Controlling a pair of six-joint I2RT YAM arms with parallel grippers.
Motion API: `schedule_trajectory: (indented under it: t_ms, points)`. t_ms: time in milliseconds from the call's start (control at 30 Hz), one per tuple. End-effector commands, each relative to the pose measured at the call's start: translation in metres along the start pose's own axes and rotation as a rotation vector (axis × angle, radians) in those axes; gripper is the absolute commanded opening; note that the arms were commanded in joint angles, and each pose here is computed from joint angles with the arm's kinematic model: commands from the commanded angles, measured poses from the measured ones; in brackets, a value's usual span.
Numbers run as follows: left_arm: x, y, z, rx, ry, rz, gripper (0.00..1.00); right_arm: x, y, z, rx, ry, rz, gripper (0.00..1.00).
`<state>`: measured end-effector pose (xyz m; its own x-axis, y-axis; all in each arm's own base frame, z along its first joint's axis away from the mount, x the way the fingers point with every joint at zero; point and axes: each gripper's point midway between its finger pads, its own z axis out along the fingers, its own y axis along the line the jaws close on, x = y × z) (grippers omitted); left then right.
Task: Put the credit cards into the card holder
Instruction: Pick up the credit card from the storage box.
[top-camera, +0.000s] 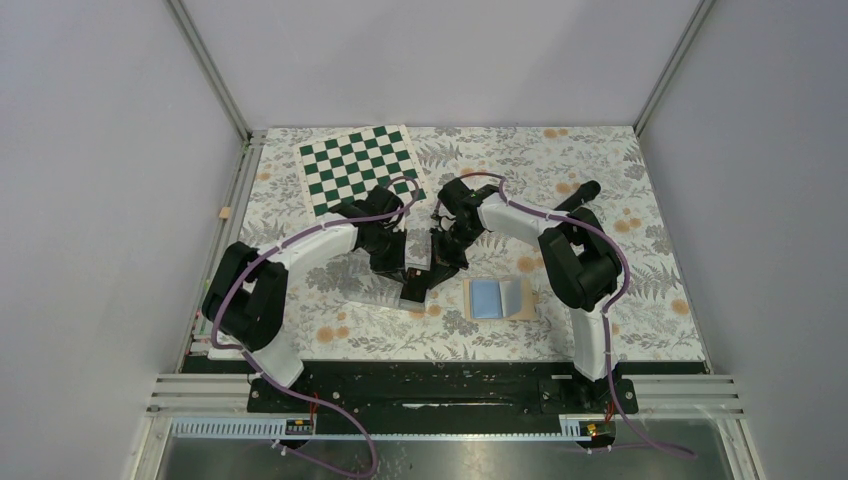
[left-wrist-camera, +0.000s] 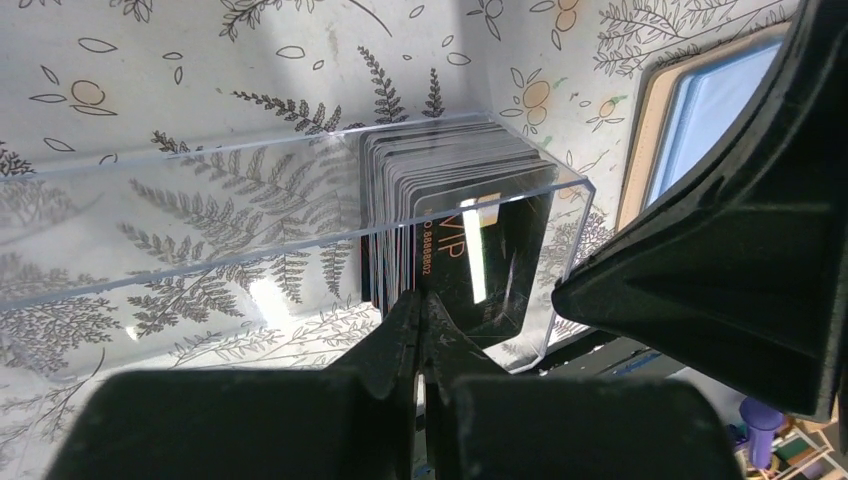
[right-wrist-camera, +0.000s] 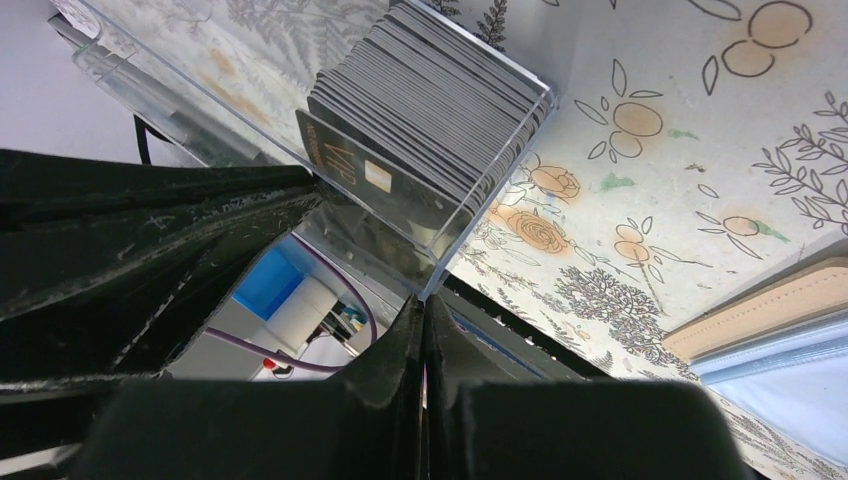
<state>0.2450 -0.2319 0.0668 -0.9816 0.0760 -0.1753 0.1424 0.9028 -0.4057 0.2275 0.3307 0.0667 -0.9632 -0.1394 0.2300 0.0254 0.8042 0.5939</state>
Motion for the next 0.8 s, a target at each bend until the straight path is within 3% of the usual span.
schedule_trajectory:
  t_ms: [0, 667, 767]
  points:
    - [-0.011, -0.028, -0.019, 0.050, -0.049, 0.063, 0.00, -0.001, 0.010, 0.003, -0.026, 0.008, -0.028, 0.00]
    - [-0.009, -0.048, -0.030, 0.125, -0.069, 0.070, 0.00, 0.001, 0.007, 0.004, -0.021, 0.011, -0.026, 0.00]
    - [-0.010, -0.041, -0.030, 0.094, -0.083, 0.061, 0.11, 0.001, 0.006, 0.004, -0.018, 0.011, -0.024, 0.00]
